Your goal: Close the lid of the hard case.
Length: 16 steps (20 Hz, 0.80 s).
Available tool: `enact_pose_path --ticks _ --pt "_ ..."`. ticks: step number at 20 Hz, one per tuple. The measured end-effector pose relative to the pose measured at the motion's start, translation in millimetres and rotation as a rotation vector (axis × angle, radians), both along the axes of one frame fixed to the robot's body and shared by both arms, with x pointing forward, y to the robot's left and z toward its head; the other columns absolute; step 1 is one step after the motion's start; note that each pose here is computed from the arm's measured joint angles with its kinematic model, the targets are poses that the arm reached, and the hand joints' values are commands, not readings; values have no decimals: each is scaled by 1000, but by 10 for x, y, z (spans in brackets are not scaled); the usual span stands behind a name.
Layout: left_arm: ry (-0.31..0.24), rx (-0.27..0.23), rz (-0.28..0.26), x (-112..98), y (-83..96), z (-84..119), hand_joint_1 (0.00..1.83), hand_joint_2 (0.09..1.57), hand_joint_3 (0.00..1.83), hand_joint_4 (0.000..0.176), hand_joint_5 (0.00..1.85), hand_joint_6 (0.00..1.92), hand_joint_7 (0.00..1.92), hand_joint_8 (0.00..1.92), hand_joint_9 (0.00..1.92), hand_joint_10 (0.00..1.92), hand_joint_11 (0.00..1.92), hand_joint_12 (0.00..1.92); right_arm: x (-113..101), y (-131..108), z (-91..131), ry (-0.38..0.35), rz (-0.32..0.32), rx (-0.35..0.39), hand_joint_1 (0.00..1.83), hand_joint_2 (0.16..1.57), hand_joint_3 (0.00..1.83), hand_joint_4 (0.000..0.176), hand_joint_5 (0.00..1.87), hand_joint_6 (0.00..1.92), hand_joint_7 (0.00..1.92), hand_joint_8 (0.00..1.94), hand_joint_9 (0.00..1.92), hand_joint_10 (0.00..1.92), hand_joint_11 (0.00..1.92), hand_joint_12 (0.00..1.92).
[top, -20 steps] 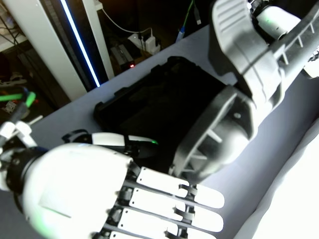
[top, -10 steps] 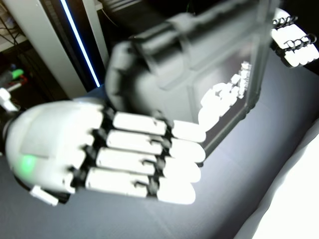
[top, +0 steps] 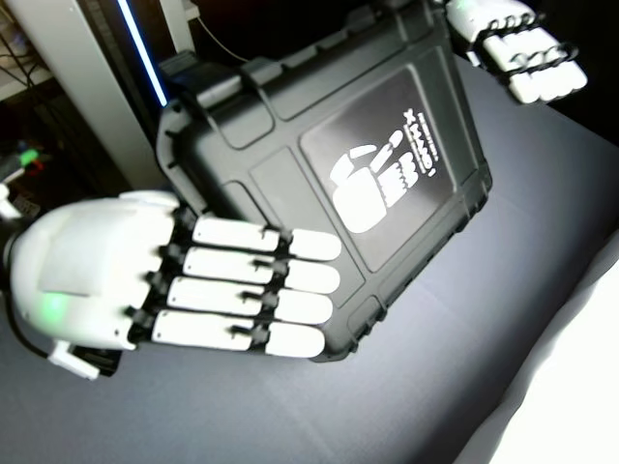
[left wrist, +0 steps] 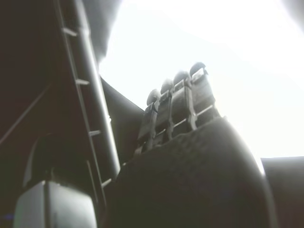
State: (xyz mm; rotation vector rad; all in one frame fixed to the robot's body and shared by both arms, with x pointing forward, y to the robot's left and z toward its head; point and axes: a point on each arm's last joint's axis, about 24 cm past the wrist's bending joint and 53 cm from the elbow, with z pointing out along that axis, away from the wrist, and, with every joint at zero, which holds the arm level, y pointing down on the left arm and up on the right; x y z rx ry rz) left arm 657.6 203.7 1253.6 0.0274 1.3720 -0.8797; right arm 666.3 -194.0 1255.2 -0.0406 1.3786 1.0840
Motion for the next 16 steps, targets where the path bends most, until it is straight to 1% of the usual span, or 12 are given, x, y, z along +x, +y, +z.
enact_pose_path --ticks 1,2,3,4,6,7,8,9,11,13,14,16 --pt "1 3 -1 -10 4 -9 321 1127 16 0 32 3 59 0 57 7 6 3 -29 -3 -40 13 4 -5 479 1040 2 12 67 7 66 13 86 17 101 96" --pt "3 0 -6 -27 2 -17 352 1109 3 0 17 0 34 0 34 0 0 0 -60 -17 -91 25 7 -16 473 990 0 17 61 0 65 0 56 0 36 100" --pt "12 5 -12 -44 -5 -52 398 1107 1 0 20 2 48 5 55 8 15 6 -79 -38 -154 43 9 -24 438 965 0 0 60 0 53 0 10 0 6 100" --pt "22 14 -18 -63 -11 -87 398 1107 1 0 20 2 48 5 55 8 15 6 -89 -54 -213 63 9 -28 438 965 0 0 60 0 53 0 10 0 6 100" --pt "43 39 -34 -124 -44 -165 401 1110 2 0 25 4 65 10 93 20 53 24 -104 -65 -329 103 13 -33 430 938 0 30 64 2 17 0 0 0 15 113" --pt "53 64 -51 -185 -78 -216 335 1105 0 0 17 1 42 1 72 6 38 18 -114 -65 -370 114 17 -39 449 937 0 13 69 3 33 7 0 0 22 116" --pt "60 78 -57 -208 -86 -243 335 1105 0 0 17 1 42 1 72 6 38 18 -121 -72 -385 118 17 -37 449 937 0 13 69 3 33 7 0 0 22 116" --pt "67 96 -56 -223 -63 -266 356 1096 0 0 0 0 12 2 44 2 26 13 -135 -93 -415 133 19 -35 447 954 0 0 56 0 30 4 17 6 45 125" --pt "76 113 -48 -256 -3 -274 348 1085 0 0 0 0 28 7 56 6 19 12 -187 -144 -496 162 15 -57 401 958 2 0 51 3 44 8 55 17 80 140" --pt "89 128 -44 -318 34 -305 316 1085 0 0 0 0 25 4 51 2 7 7 -252 -177 -539 181 14 -77 402 956 1 0 53 4 55 11 65 19 72 137" --pt "91 133 -47 -355 33 -312 301 1081 0 0 0 0 4 0 14 0 1 1 -279 -191 -552 187 13 -85 424 953 0 0 51 2 58 10 61 15 55 128" --pt "93 151 -55 -466 63 -311 235 1092 0 0 0 0 0 0 15 4 0 0 -364 -234 -588 203 14 -104 452 945 0 0 58 4 68 8 78 13 79 140"
